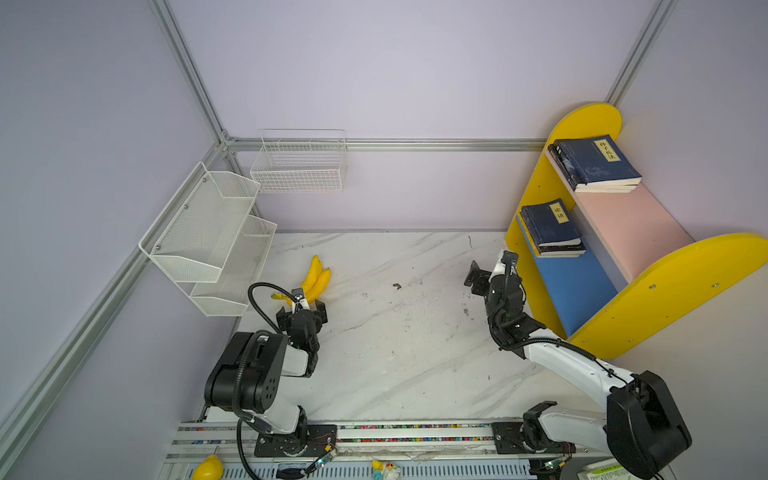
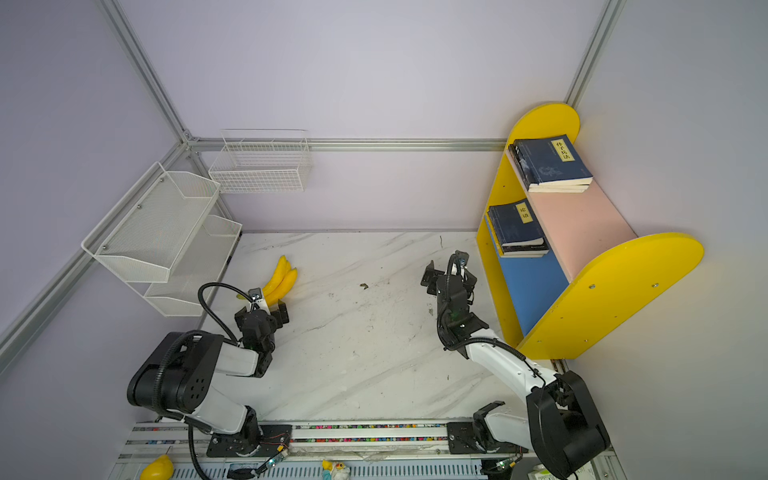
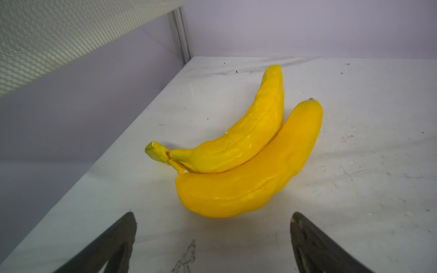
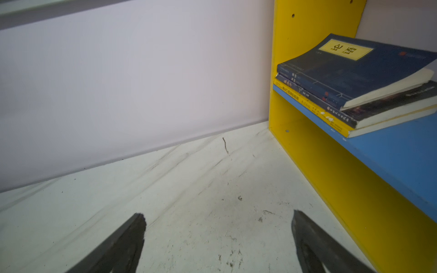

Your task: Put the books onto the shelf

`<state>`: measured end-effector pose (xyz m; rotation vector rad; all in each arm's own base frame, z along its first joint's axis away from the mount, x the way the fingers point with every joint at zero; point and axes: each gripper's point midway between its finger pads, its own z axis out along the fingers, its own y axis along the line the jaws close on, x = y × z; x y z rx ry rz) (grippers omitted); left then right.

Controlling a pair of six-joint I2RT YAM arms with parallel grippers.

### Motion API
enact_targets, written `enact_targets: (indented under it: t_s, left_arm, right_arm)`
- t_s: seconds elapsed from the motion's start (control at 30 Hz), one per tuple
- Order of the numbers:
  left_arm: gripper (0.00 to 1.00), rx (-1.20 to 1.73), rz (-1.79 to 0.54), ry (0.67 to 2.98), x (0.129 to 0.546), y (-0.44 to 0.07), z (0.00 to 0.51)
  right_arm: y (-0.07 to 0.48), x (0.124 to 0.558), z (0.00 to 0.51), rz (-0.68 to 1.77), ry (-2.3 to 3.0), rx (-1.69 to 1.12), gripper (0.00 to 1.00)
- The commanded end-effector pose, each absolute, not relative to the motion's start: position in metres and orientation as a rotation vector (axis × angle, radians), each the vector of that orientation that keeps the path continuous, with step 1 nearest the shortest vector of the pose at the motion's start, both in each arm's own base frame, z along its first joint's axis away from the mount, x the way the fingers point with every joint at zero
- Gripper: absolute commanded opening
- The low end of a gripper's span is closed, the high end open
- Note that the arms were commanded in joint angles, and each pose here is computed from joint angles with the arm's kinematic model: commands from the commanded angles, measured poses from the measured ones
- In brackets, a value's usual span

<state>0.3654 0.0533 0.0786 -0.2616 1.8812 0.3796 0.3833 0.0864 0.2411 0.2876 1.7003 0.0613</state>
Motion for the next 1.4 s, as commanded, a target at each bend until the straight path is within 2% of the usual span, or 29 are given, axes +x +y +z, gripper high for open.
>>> enact_targets:
  t_s: [0.0, 0.2, 0.47, 0.73, 0.83, 1.37]
  left_arm:
    - [1.0, -0.283, 0.302, 1.81, 0.394, 0.055, 0.113]
    - [1.0, -0.271, 0.299, 1.782, 0.393, 0.055, 0.115]
    - [1.0, -0.267, 0.302, 1.779, 0.392, 0.055, 0.116]
    - [0.99, -0.266, 0.304, 1.777, 0.393, 0.055, 0.116]
    - [1.0, -0.267, 0.306, 1.777, 0.393, 0.056, 0.116]
    - [1.0, -0.266, 0.306, 1.78, 0.393, 0.056, 0.115]
  right_arm:
    - [0.06, 0.376, 0.245, -0.005, 1.614, 0.346, 0.97]
    - [-0.003, 0.376, 0.212, -0.063, 1.508, 0.451, 0.97]
    - [-0.005, 0.389, 0.177, -0.176, 1.466, 0.31, 0.97]
    - [0.002, 0.409, 0.148, -0.154, 1.512, 0.233, 0.97]
    - [0.006, 0.434, 0.131, -0.096, 1.626, 0.212, 0.97]
    - [-0.008, 0.434, 0.136, -0.101, 1.608, 0.218, 0.97]
